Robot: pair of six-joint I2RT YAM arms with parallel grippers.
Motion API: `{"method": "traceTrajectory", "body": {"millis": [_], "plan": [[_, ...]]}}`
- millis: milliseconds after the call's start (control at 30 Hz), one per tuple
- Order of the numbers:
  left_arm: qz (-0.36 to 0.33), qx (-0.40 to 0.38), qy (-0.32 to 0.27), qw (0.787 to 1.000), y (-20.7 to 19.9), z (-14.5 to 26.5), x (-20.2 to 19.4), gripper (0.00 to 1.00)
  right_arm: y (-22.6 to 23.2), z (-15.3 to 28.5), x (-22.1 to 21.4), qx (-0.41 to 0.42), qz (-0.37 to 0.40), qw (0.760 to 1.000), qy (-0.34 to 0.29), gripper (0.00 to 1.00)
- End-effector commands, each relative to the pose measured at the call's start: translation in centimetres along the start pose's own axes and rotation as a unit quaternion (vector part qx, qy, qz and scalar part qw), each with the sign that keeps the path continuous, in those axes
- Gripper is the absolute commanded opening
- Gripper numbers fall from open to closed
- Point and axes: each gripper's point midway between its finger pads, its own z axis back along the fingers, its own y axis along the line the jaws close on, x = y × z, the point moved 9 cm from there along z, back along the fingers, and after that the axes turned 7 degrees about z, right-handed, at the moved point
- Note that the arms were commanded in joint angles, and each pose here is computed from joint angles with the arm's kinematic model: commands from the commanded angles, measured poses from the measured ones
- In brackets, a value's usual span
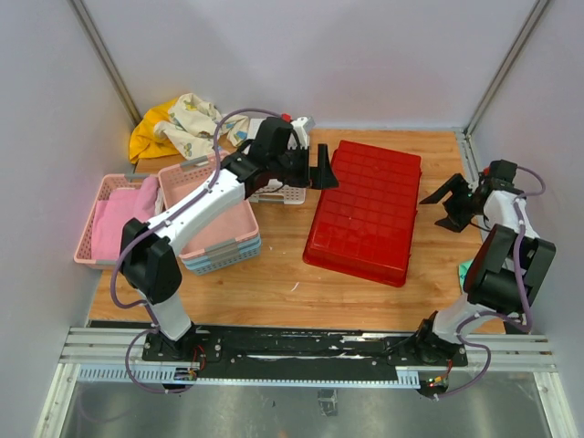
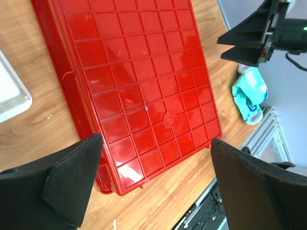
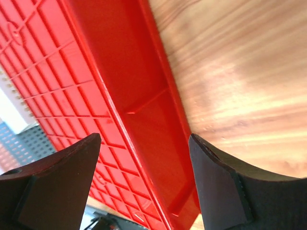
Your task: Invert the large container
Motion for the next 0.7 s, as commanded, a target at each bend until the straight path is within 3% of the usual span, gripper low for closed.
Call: {"method": "traceTrajectory", "body": {"millis": [0, 233, 433, 667], "plan": [[0.000, -0.016, -0.003, 1.000, -0.1, -0.3, -0.4, 0.99, 0.6, 2.1, -0.5, -0.108, 0.024, 0.993, -0.037, 0.76], [0.003, 0.003, 0.027, 1.000, 1.5, -2.3, -2.3, 0.99, 3.5, 2.0, -2.3, -0.124, 0.025, 0.988, -0.085, 0.77], [0.004, 0.032, 0.057, 0.998, 3.5, -3.9, -4.6, 0.99, 7.2, 3.4, -4.6, -0.123, 0.095, 0.978, -0.143, 0.77], [0.019, 0.040, 0.088, 0.995, 5.3, -6.2, -7.0, 0.99, 8.0, 5.7, -8.6, -0.119, 0.174, 0.965, -0.154, 0.77]]}}
